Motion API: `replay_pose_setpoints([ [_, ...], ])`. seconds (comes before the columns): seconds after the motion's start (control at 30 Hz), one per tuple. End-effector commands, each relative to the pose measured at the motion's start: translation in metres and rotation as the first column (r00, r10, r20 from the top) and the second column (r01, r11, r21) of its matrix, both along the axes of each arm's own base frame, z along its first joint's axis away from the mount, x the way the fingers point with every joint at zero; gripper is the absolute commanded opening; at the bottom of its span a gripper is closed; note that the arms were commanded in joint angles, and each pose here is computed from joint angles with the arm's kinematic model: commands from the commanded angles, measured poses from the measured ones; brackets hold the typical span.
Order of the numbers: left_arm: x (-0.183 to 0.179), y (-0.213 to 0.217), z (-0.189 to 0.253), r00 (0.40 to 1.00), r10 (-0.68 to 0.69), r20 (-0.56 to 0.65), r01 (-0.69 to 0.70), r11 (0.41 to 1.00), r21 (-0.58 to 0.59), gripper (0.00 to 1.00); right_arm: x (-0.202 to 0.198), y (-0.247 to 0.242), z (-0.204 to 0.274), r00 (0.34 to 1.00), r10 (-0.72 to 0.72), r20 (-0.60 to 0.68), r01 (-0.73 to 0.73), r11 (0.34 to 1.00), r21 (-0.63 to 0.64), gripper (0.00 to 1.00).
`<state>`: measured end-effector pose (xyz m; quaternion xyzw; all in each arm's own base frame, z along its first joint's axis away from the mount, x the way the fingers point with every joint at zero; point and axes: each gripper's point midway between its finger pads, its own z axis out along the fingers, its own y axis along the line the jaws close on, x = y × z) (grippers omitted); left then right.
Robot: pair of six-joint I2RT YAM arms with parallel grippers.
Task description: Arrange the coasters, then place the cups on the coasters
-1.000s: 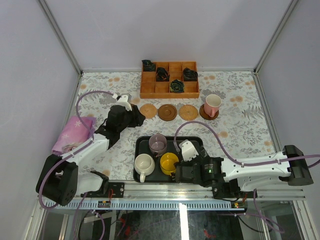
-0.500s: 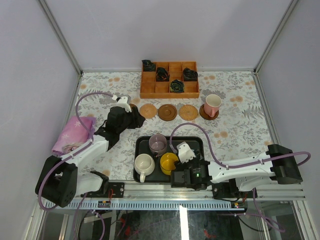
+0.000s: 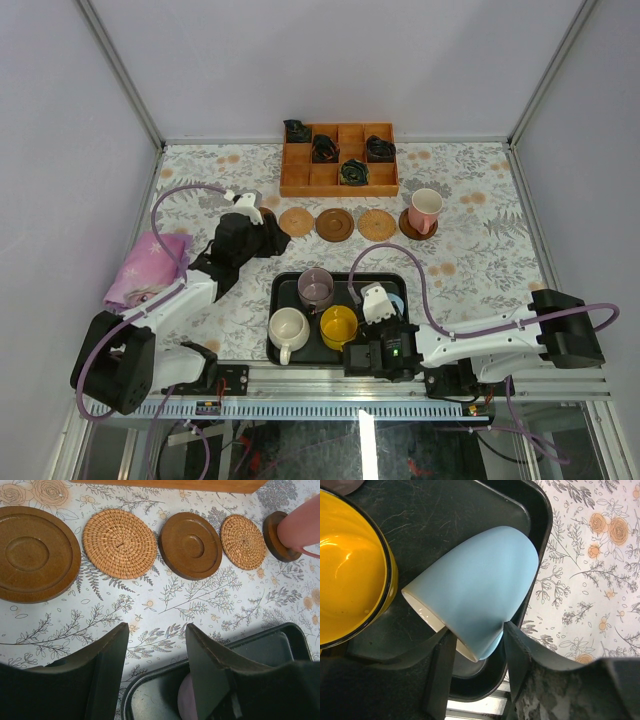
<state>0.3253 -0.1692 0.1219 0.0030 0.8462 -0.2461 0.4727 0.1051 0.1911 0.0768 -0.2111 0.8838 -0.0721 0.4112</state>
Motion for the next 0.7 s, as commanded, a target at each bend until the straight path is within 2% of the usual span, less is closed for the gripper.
replay_pose_setpoints([
  [0.0, 0.003, -0.005, 0.005, 0.999, -0.006, 0.031, 0.007, 1.0, -0.025, 0.5, 0.011, -0.008, 0.01, 0.993, -0.078, 0.094, 0.075, 0.997, 0.036, 0.43],
  [0.27, 0.004, -0.006, 0.002, 1.0, -0.011, 0.023, 0.012, 1.0, -0.026, 0.5, 0.015, -0.018, 0.021, 0.977, -0.154, 0.148, 0.159, 0.987, -0.024, 0.21],
  [0.43, 0.005, -0.007, 0.002, 1.0, -0.014, 0.023, 0.014, 1.0, -0.026, 0.49, 0.018, -0.013, 0.04, 0.971, -0.155, 0.18, 0.163, 0.986, -0.027, 0.15],
  [0.53, 0.005, -0.008, 0.002, 1.0, -0.017, 0.024, 0.017, 0.999, -0.028, 0.49, 0.019, -0.009, 0.057, 0.974, -0.147, 0.172, 0.145, 0.989, 0.027, 0.14],
  [0.67, 0.005, -0.008, 0.003, 0.999, -0.02, 0.026, 0.02, 0.999, -0.03, 0.49, 0.019, -0.004, 0.094, 0.982, -0.13, 0.138, 0.104, 0.978, 0.178, 0.11],
])
